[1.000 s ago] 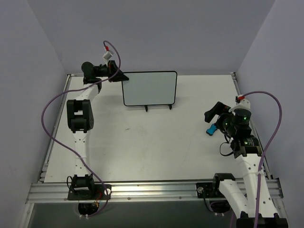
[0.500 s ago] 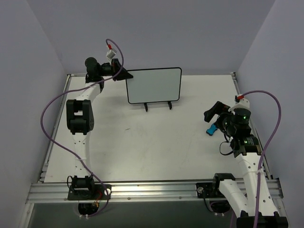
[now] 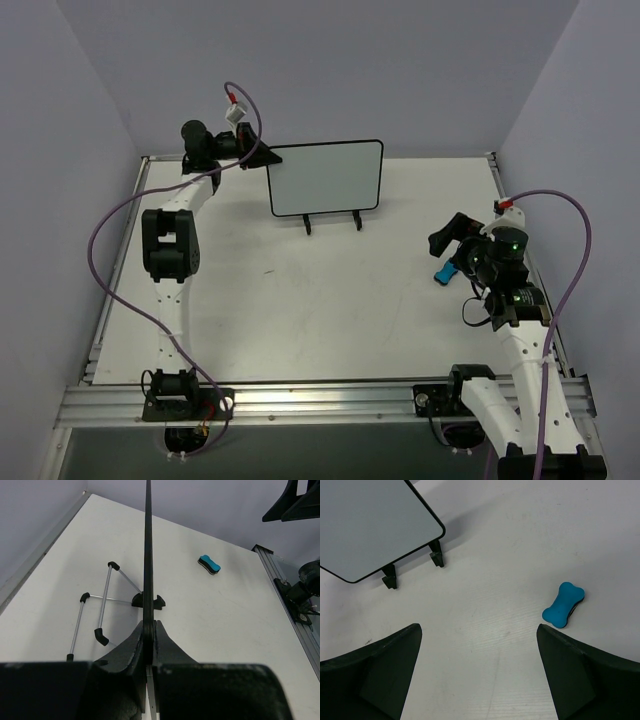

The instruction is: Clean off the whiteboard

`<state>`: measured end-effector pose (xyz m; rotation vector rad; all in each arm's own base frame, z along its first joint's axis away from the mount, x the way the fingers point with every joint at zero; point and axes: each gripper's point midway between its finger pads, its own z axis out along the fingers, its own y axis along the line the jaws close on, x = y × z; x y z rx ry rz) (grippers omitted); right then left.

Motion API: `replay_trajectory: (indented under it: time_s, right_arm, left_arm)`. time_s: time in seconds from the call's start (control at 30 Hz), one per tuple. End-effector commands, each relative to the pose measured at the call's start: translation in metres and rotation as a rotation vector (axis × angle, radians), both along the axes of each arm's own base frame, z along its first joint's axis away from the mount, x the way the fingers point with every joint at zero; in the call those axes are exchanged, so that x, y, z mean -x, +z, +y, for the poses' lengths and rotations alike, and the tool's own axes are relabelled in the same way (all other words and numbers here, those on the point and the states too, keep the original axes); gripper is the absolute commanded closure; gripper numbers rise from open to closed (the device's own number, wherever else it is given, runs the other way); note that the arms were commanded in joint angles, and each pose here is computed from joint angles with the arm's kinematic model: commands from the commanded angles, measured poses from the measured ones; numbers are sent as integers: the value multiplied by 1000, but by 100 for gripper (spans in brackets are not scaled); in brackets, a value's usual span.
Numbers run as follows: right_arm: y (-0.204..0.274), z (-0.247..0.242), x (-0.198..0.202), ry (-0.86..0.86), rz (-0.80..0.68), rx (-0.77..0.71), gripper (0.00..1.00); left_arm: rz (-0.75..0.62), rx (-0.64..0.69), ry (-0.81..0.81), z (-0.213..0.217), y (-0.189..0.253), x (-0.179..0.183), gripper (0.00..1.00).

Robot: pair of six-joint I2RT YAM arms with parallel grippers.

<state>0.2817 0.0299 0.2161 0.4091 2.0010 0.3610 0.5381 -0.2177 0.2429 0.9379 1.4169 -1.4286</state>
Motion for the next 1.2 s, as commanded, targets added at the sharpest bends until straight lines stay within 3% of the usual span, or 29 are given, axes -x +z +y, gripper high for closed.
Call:
replay_trajectory:
  time_s: [0.0,0.47,0.93,1.07,1.17]
  right_arm:
    - [7,5,-6,29,-32,-2,5]
    - [7,7,-4,37,-37,-5,5]
    - [6,9,-4,51,-41,-13,5]
    - [7,9,-3,49,-41,-13,5]
    - [8,9,-4,49,-46,-12,5]
  left_arm:
    - [-84,23,37,-2,12,-6,98]
    - [-27,20,78,-6,-27,-9,98]
    - [-26,1,61,-8,-36,-6,96]
    - [-28,-3,56,-4,-33,-5,84]
    - [-35,-4,64,-2,-33,-5,66]
